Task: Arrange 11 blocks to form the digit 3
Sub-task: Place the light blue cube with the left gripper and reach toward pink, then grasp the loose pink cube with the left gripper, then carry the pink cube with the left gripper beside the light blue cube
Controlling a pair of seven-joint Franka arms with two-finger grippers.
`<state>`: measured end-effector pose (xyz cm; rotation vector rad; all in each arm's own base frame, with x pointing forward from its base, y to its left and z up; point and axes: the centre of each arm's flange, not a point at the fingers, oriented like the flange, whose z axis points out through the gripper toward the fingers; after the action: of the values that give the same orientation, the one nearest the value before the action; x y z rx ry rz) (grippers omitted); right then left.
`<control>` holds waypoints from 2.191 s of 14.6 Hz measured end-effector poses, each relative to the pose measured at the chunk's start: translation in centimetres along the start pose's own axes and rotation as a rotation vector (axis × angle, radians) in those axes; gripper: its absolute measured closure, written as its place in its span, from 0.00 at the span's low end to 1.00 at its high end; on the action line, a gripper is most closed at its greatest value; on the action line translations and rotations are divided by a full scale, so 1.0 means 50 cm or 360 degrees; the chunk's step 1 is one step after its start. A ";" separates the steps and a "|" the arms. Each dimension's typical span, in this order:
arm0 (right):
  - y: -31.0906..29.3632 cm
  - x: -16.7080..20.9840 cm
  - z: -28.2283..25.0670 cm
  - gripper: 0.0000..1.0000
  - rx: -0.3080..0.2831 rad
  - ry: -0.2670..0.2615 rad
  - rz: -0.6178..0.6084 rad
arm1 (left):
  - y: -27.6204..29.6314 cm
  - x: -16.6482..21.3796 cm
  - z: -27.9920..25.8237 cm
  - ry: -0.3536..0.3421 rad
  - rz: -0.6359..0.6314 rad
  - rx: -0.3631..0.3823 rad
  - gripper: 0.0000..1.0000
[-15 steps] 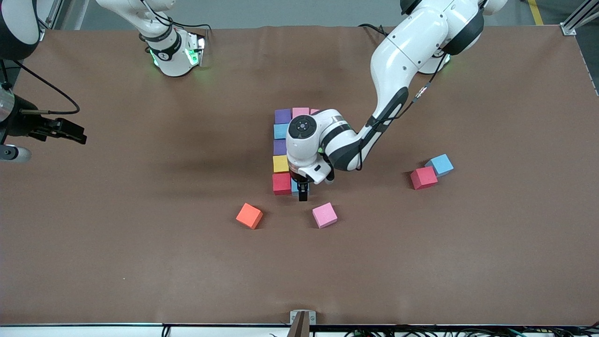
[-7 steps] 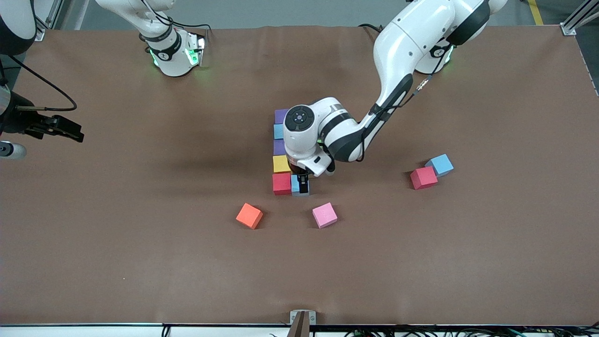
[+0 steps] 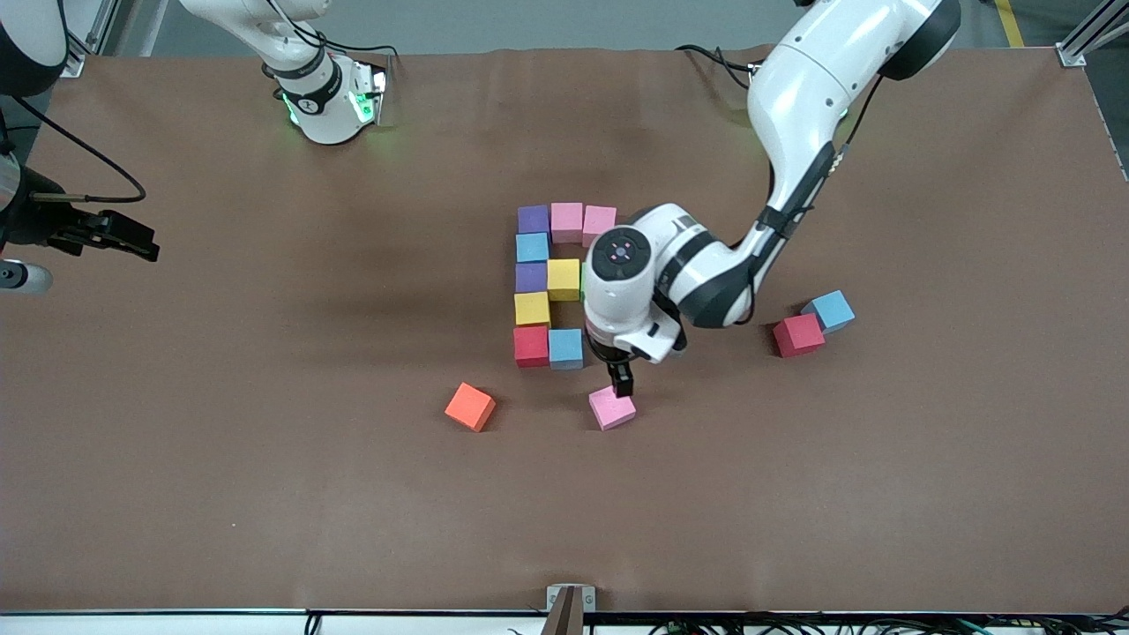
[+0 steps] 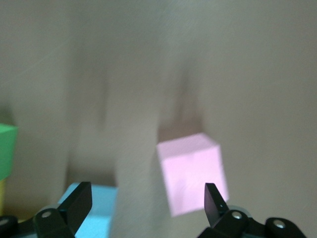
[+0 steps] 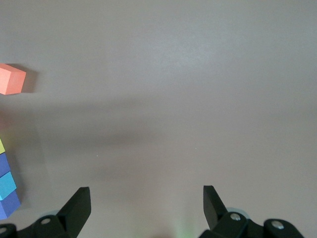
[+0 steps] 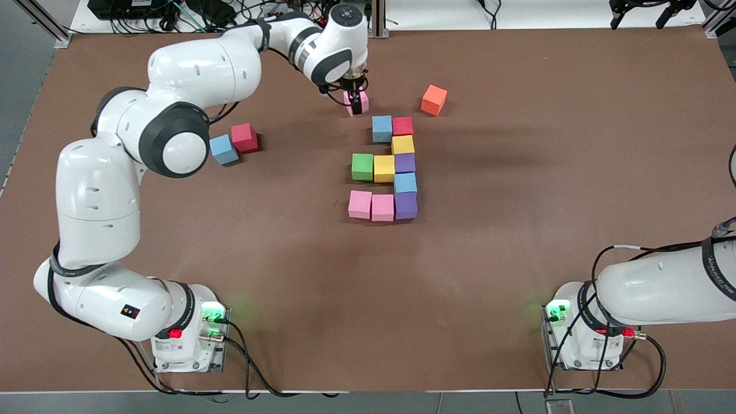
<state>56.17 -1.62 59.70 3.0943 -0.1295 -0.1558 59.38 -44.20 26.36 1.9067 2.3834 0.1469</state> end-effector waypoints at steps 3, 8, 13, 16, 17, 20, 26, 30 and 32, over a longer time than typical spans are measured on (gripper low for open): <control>0.002 -0.005 -0.015 0.00 0.0000 0.0001 0.0002 | 0.021 0.011 0.023 -0.0035 -0.0021 -0.0039 0.00; 0.009 -0.009 -0.065 0.00 0.0005 0.0075 0.0013 | 0.026 0.008 0.061 -0.0097 0.0002 -0.0078 0.00; 0.013 -0.015 -0.103 0.00 0.0018 0.0122 0.0020 | 0.024 0.002 0.086 -0.0162 0.0040 -0.0102 0.00; 0.017 -0.018 -0.099 0.00 0.0031 0.0096 0.0028 | 0.022 0.004 0.109 -0.0158 0.0082 -0.0093 0.00; 0.015 -0.018 -0.098 0.00 0.0031 0.0091 0.0026 | 0.020 0.004 0.116 -0.0157 0.0085 -0.0089 0.00; 0.016 -0.022 -0.095 0.00 0.0029 0.0061 0.0029 | 0.018 0.005 0.131 -0.0155 0.0088 -0.0080 0.00; 0.018 -0.030 -0.082 0.00 0.0025 -0.0025 0.0032 | 0.013 0.006 0.152 -0.0149 0.0090 -0.0064 0.29; 0.013 -0.032 -0.081 0.00 0.0029 -0.0038 0.0025 | 0.018 0.003 0.144 -0.0160 0.0131 -0.0079 0.45; 0.012 -0.032 -0.082 0.00 0.0032 -0.0034 0.0025 | 0.016 0.001 0.140 -0.0161 0.0183 -0.0082 0.47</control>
<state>54.97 -1.96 63.95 3.1116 -0.1571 -0.1880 61.05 -43.82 19.53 1.9782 2.1860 0.1151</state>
